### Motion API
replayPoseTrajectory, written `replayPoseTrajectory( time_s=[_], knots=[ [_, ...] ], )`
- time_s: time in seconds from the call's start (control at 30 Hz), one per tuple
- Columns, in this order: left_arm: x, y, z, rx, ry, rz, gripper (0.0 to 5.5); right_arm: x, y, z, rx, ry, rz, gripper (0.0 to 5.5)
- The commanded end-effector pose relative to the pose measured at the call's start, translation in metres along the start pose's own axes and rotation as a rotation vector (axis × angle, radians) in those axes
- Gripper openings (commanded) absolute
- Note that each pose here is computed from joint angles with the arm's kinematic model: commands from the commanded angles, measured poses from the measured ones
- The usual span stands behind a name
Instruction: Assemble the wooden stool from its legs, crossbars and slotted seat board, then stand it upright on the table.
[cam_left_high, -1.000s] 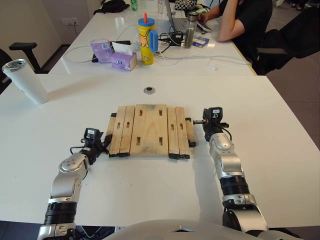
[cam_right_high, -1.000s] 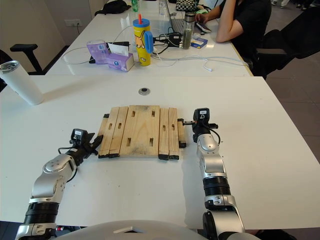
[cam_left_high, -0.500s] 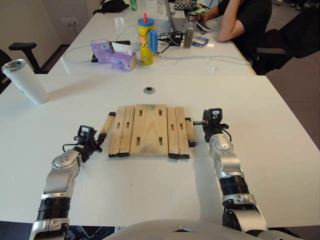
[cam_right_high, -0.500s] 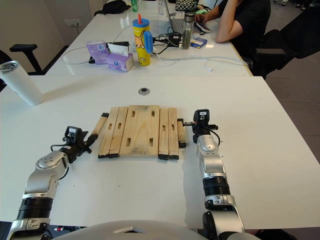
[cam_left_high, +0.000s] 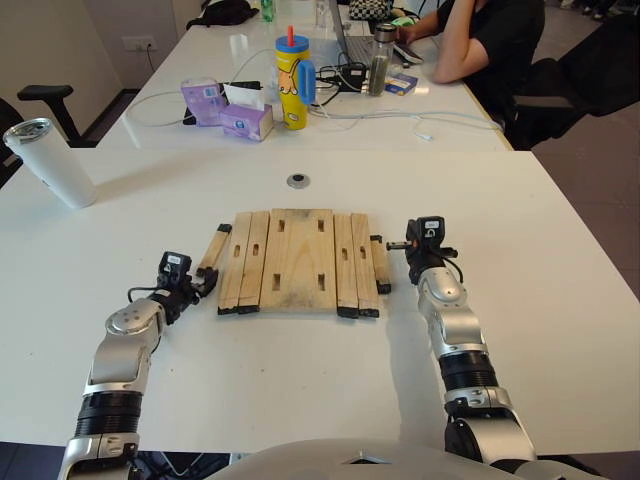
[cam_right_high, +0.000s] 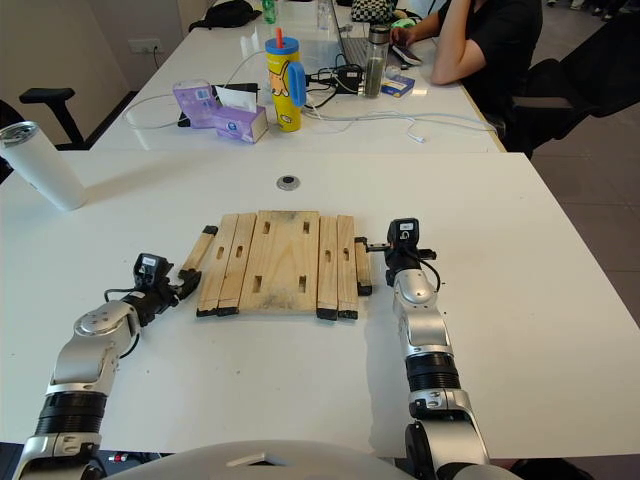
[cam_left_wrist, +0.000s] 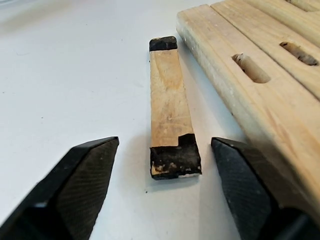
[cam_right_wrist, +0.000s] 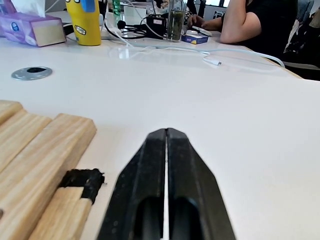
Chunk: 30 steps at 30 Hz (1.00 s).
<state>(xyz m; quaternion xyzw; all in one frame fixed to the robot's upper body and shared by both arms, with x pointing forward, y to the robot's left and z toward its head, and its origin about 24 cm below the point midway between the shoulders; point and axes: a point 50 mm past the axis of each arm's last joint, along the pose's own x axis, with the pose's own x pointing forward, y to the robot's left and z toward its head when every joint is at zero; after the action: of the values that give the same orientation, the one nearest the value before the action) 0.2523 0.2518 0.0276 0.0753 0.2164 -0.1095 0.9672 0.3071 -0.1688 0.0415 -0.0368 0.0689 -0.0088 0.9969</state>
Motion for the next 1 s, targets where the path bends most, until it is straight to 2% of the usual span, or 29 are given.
replayPoseTrajectory(
  time_s=[0.03, 0.37, 0.53, 0.63, 0.83, 1.0],
  knots=[
    [0.002, 0.001, 0.001, -0.008, -0.007, 0.01, 2.9, 0.003, 0.002, 0.005, -0.004, -0.016, 0.003, 0.0],
    [0.004, -0.002, -0.007, -0.087, 0.0, -0.013, 1.39, 0.004, 0.003, 0.006, -0.003, -0.018, 0.008, 0.0],
    [0.004, -0.001, -0.003, -0.077, -0.021, -0.003, 1.33, 0.004, 0.003, 0.008, 0.007, -0.023, 0.019, 0.0],
    [0.004, 0.009, 0.016, -0.055, -0.133, 0.07, 1.33, 0.006, 0.007, 0.018, 0.051, -0.042, 0.061, 0.0],
    [0.001, 0.007, 0.064, -0.001, -0.4, 0.08, 1.33, 0.009, 0.03, 0.064, 0.247, -0.104, 0.283, 0.0],
    [-0.005, -0.039, 0.092, 0.055, -0.592, -0.181, 1.33, -0.014, 0.067, 0.108, 0.755, -0.001, 0.744, 0.74]
  ],
)
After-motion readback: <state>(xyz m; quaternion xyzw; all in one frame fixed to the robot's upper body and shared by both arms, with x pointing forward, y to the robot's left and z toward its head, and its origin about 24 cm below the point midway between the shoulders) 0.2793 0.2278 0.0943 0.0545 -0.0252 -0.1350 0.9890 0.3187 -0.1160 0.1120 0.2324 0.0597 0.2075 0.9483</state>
